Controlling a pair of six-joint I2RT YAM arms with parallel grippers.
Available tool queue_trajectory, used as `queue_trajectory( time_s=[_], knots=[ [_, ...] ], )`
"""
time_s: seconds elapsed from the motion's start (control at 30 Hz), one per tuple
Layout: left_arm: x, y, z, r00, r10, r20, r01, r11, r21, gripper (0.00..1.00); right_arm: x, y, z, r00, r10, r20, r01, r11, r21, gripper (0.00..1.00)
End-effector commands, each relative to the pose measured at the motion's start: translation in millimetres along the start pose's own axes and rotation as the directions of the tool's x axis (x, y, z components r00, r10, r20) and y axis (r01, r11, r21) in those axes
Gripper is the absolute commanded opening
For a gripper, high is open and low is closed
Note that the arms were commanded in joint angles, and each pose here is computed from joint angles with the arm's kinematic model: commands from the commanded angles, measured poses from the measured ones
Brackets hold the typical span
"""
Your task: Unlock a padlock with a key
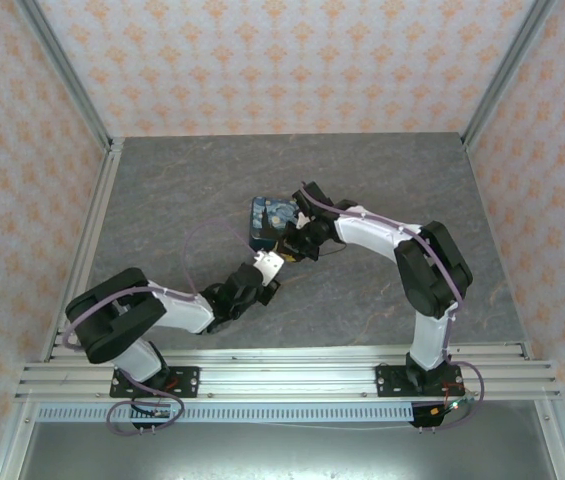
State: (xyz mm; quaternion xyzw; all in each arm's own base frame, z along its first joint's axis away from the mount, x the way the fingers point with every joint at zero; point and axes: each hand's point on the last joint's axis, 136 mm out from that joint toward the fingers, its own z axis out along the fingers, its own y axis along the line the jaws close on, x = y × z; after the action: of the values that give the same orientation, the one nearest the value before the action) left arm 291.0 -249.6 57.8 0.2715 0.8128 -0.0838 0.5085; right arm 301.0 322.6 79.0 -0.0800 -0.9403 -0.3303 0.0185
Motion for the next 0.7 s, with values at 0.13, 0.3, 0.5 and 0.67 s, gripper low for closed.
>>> queue_trajectory(
  time_s=[0.13, 0.3, 0.5, 0.67],
  knots=[
    [3, -25, 4, 0.99, -0.134, 0.032, 0.129, 0.984, 0.124, 0.0, 13, -14, 25, 0.995, 0.072, -0.066, -0.072, 0.997, 0.003, 0.0],
    [11, -22, 6, 0.987, -0.158, 0.012, 0.155, 0.98, 0.122, 0.0, 14, -24, 29, 0.997, 0.061, -0.052, -0.059, 0.997, 0.041, 0.0],
    [27, -19, 6, 0.985, -0.171, -0.017, 0.172, 0.979, 0.112, 0.0, 12, -34, 27, 0.999, 0.043, -0.012, -0.042, 0.996, 0.084, 0.09],
    [37, -20, 9, 0.983, -0.182, -0.039, 0.185, 0.977, 0.109, 0.0, 7, -33, 16, 0.999, 0.022, 0.034, -0.025, 0.994, 0.105, 0.15]
  ],
)
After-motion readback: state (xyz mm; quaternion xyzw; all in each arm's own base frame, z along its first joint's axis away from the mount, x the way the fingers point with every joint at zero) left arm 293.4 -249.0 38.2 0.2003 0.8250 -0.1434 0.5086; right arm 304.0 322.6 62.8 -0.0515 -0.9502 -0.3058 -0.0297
